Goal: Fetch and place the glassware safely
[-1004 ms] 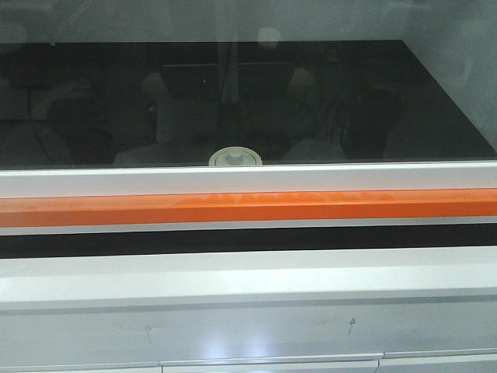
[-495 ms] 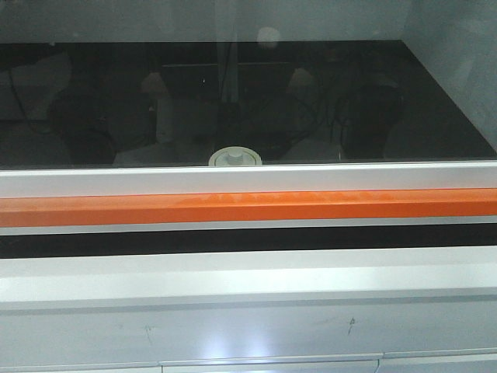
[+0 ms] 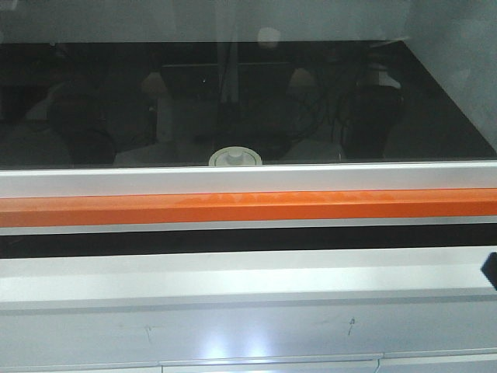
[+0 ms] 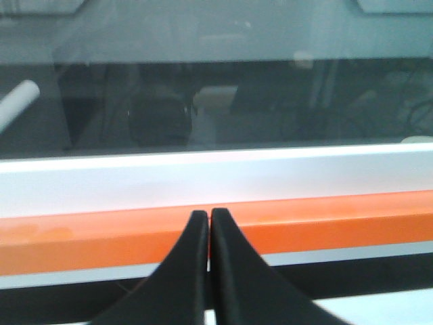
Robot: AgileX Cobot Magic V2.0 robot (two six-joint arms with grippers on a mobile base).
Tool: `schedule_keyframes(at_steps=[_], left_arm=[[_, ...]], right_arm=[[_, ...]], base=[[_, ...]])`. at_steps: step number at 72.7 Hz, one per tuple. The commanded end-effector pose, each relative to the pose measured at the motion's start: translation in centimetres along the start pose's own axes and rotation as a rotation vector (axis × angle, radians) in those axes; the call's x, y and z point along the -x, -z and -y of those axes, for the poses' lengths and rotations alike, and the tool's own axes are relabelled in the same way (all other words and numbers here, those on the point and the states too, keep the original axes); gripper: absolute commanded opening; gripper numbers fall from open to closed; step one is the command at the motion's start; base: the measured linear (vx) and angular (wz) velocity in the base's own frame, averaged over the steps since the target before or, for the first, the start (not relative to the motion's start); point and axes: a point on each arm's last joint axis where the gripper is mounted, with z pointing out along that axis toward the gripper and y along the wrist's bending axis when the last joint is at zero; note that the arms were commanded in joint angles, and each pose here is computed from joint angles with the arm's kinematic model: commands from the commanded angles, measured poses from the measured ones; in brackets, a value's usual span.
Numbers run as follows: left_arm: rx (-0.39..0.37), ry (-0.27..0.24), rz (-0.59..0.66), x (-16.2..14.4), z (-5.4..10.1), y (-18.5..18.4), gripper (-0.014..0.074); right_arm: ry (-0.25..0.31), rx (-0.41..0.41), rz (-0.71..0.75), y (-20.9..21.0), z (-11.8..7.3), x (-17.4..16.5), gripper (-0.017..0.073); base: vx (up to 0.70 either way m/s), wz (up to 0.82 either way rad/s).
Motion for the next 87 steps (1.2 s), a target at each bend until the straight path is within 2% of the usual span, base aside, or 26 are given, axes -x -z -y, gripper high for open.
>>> schedule_keyframes(at_steps=[1, 14, 24, 33, 47, 60, 72, 87], left_arm=[[-0.02, 0.022, 0.066, 1.4, 0.3, -0.6, -0.0007], [-0.022, 0.022, 0.059, -1.4, 0.1, -1.5, -0.0007], [-0.026, 0.025, 0.071, -3.6, -0.1, -1.8, -0.0007], [-0.03, 0.026, 0.097, -4.2, -0.2, -1.9, -0.0007], [-0.024, 0.026, 0.056, -4.6, -0.2, -2.8, -0.0007], [-0.025, 0.017, 0.038, -4.9, -0.2, -4.1, -0.0007], [-0.033, -0.028, 0.044, -5.0, -0.1, -5.0, -0.0007], [-0.035, -0.027, 0.034, -5.3, -0.1, -6.0, -0.0007]], right_arm=[[0.005, 0.003, 0.059, -1.1, 0.0, 0.7, -0.0003], [0.004, 0.002, 0.025, -2.4, 0.2, -4.2, -0.0003], [0.004, 0.001, 0.005, -2.9, 0.3, -6.3, -0.0003], [0.019, 0.002, -0.039, -3.7, 0.3, -7.0, -0.0003], [0.067, 0.003, -0.063, -5.0, 0.3, -7.8, -0.0003], [0.066, 0.004, -0.055, -5.9, 0.4, -8.3, -0.0003], [0.06, -0.001, -0.063, -6.4, 0.4, -8.7, -0.0002], [0.067, 0.0, -0.017, -7.1, 0.4, -8.8, -0.0001]], base=[[0.0, 0.0], [0.0, 0.0], [0.0, 0.0], [0.0, 0.0], [0.0, 0.0], [0.0, 0.0], [0.0, 0.0], [0.0, 0.0]])
